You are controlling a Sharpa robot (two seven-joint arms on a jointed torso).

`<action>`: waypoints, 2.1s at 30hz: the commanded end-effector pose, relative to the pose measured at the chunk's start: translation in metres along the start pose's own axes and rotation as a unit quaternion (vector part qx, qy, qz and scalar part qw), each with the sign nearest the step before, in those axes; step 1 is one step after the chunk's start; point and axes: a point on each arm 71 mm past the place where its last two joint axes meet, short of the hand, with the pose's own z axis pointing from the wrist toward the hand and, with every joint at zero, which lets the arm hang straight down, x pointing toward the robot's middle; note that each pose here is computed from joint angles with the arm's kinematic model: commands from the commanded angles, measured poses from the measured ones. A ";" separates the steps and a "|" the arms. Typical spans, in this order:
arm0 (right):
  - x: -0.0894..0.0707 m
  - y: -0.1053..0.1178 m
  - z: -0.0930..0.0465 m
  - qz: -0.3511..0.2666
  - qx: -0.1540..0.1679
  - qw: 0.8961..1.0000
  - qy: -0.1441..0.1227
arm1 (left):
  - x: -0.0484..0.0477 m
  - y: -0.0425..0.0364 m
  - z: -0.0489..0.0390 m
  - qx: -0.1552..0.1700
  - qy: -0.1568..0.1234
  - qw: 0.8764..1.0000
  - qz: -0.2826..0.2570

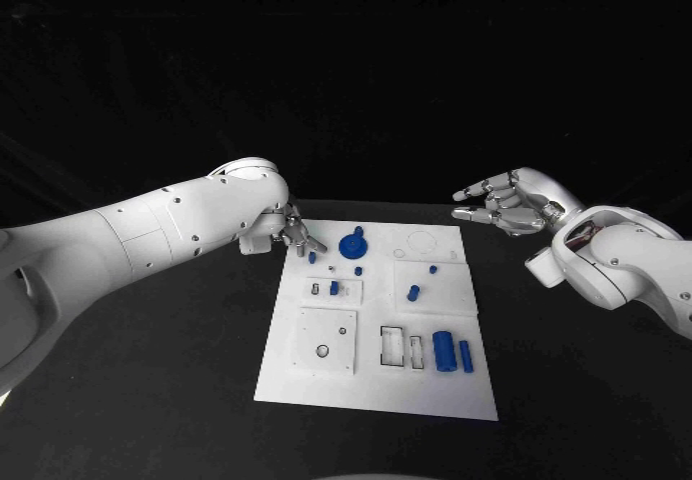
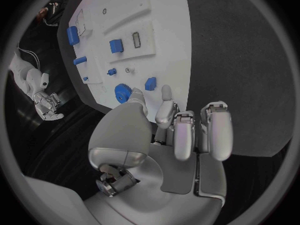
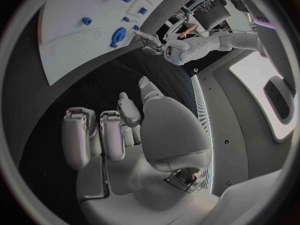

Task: Assemble the parts on the task board

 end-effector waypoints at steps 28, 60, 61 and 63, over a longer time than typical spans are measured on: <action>0.003 0.000 0.002 0.002 -0.001 1.000 0.010 | 0.0044 -0.0042 -0.0031 0.018 0.012 1.000 0.017; 0.004 -0.001 0.003 0.002 0.001 1.000 0.013 | 0.0046 -0.0063 -0.0024 0.036 0.014 0.999 -0.017; 0.004 -0.001 0.003 0.002 0.001 1.000 0.013 | 0.0046 -0.0063 -0.0024 0.036 0.014 0.999 -0.018; 0.004 -0.001 0.003 0.002 0.001 1.000 0.013 | 0.0047 -0.0064 -0.0024 0.038 0.014 0.999 -0.019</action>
